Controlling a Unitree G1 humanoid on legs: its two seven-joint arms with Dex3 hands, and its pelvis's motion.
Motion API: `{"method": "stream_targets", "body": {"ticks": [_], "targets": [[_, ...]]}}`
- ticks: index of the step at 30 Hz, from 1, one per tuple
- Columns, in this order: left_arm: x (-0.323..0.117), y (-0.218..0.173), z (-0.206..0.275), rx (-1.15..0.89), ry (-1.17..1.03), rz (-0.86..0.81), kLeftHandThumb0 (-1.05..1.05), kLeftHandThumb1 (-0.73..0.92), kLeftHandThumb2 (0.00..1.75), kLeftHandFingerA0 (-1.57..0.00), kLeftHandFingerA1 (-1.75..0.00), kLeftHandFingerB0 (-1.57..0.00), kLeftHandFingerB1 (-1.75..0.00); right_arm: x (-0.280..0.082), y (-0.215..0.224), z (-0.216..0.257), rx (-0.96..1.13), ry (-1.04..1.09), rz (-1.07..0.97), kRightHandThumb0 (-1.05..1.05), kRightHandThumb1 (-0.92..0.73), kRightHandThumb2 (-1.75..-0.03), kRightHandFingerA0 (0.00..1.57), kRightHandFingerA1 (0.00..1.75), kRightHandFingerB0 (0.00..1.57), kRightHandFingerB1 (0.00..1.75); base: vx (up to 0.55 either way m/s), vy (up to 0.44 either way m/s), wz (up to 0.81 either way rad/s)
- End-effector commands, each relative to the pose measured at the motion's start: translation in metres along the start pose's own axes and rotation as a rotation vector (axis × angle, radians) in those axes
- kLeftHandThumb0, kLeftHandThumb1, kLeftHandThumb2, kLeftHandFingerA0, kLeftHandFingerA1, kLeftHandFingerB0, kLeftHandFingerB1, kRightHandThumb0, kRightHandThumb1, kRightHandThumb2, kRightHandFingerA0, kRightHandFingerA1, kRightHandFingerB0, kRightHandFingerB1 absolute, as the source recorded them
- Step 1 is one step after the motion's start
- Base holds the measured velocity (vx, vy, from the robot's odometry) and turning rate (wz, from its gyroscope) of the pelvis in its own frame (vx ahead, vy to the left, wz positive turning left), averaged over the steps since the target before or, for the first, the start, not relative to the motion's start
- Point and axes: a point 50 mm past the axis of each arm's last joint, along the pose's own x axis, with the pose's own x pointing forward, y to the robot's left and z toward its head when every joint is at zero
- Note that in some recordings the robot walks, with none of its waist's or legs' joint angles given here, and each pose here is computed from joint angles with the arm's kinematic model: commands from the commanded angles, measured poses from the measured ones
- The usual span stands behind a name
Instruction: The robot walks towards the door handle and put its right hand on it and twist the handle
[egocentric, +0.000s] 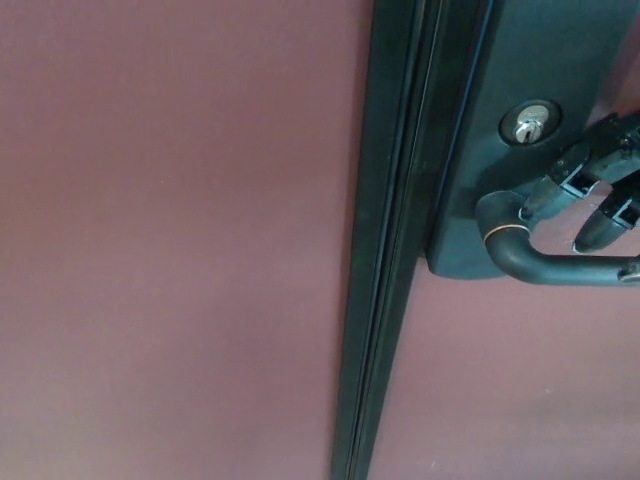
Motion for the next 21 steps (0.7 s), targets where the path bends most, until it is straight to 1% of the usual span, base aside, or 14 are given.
{"method": "stream_targets", "body": {"ticks": [1,3,6,17,18,19,21], "targets": [[-0.001,0.001,-0.004,0.015,0.012,-0.010,-0.40,0.44,0.73,-0.56,-0.57,-0.46,-0.49,0.009,0.006,-0.007,-0.006,0.038,0.023,-0.57,-0.40,-0.78,0.44,0.53,0.35,0.46,0.00,0.000,0.00],[-0.002,0.002,-0.006,0.004,0.008,-0.009,-0.40,0.44,0.73,-0.56,-0.56,-0.45,-0.49,0.013,0.010,-0.008,-0.010,0.055,0.034,-0.59,-0.41,-0.79,0.41,0.52,0.33,0.45,0.00,0.000,0.00],[-0.003,0.002,-0.006,-0.004,0.004,-0.010,-0.40,0.44,0.73,-0.56,-0.56,-0.45,-0.49,0.015,0.013,-0.011,-0.018,0.083,0.047,-0.62,-0.42,-0.78,0.42,0.51,0.34,0.44,0.00,0.000,0.00],[-0.003,0.002,-0.011,-0.021,0.023,-0.014,-0.39,0.44,0.74,-0.55,-0.57,-0.43,-0.49,0.008,0.010,-0.018,-0.015,0.128,0.058,-0.63,-0.43,-0.78,0.42,0.51,0.34,0.44,0.00,0.000,0.00],[-0.004,0.002,-0.012,-0.029,0.031,-0.013,-0.39,0.44,0.72,-0.58,-0.56,-0.45,-0.49,0.004,0.010,-0.018,-0.014,0.135,0.057,-0.62,-0.43,-0.78,0.42,0.51,0.34,0.44,0.00,0.000,0.00],[-0.004,0.002,-0.013,-0.034,0.034,-0.013,-0.31,0.53,0.56,-0.63,-0.48,-0.50,-0.39,0.002,0.009,-0.017,-0.014,0.138,0.057,-0.62,-0.43,-0.78,0.42,0.51,0.33,0.44,0.00,0.000,0.00],[-0.004,0.001,-0.014,-0.039,0.036,-0.013,-0.31,0.53,0.56,-0.63,-0.48,-0.51,-0.39,0.002,0.010,-0.018,-0.019,0.142,0.061,-0.61,-0.43,-0.78,0.42,0.51,0.33,0.44,0.00,0.000,0.00]]}}
